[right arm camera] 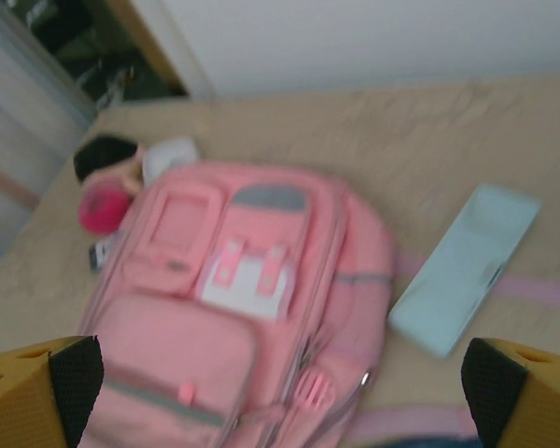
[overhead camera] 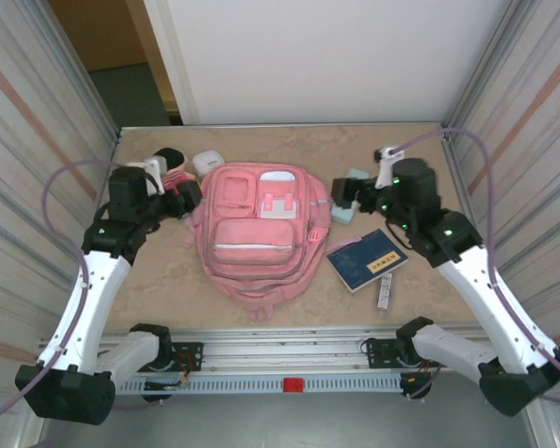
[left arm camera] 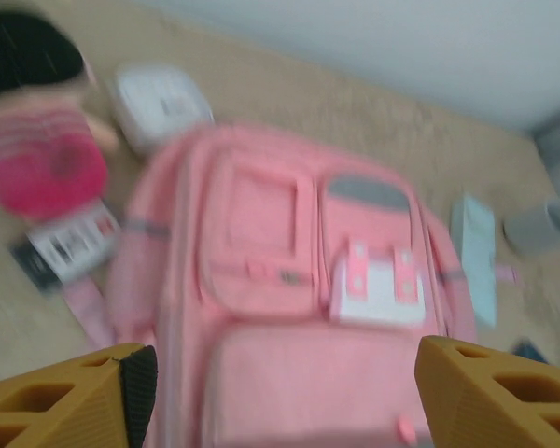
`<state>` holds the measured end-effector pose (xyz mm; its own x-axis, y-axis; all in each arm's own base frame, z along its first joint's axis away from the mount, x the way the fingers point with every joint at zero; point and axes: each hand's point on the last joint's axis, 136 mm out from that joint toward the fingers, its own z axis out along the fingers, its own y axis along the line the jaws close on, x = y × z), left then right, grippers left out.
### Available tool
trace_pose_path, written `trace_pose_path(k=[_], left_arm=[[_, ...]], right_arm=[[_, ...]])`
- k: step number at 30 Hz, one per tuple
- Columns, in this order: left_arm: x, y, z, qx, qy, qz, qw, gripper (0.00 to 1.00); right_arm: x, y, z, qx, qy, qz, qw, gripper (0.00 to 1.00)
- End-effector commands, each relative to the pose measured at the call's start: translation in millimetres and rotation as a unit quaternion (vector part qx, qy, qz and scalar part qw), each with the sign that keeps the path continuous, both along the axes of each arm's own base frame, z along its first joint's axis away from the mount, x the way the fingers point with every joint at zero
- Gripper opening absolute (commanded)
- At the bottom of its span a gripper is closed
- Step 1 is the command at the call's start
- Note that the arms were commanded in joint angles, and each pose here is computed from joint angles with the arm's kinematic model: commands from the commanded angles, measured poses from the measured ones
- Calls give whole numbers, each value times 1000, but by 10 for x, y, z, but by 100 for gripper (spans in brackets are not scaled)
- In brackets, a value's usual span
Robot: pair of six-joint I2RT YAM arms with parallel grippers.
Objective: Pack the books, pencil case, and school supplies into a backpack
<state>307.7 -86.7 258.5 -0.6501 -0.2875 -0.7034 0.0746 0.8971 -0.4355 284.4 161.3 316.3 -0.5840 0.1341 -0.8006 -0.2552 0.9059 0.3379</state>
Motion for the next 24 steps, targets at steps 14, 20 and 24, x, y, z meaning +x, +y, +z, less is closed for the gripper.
trace_pose_path(k=[14, 20, 24], left_arm=[[-524, -748, -1705, -100, 236, -83, 963, 57], [-669, -1002, -1765, -97, 237, -108, 961, 54], [-742, -1037, -1735, -98, 216, -98, 966, 56]], right_arm=[[-469, 1116, -2216, 80, 296, -14, 952, 97], [-224, 1247, -2293, 98, 264, 14, 960, 95], [-40, 1147, -2276, 121, 259, 13, 958, 91]])
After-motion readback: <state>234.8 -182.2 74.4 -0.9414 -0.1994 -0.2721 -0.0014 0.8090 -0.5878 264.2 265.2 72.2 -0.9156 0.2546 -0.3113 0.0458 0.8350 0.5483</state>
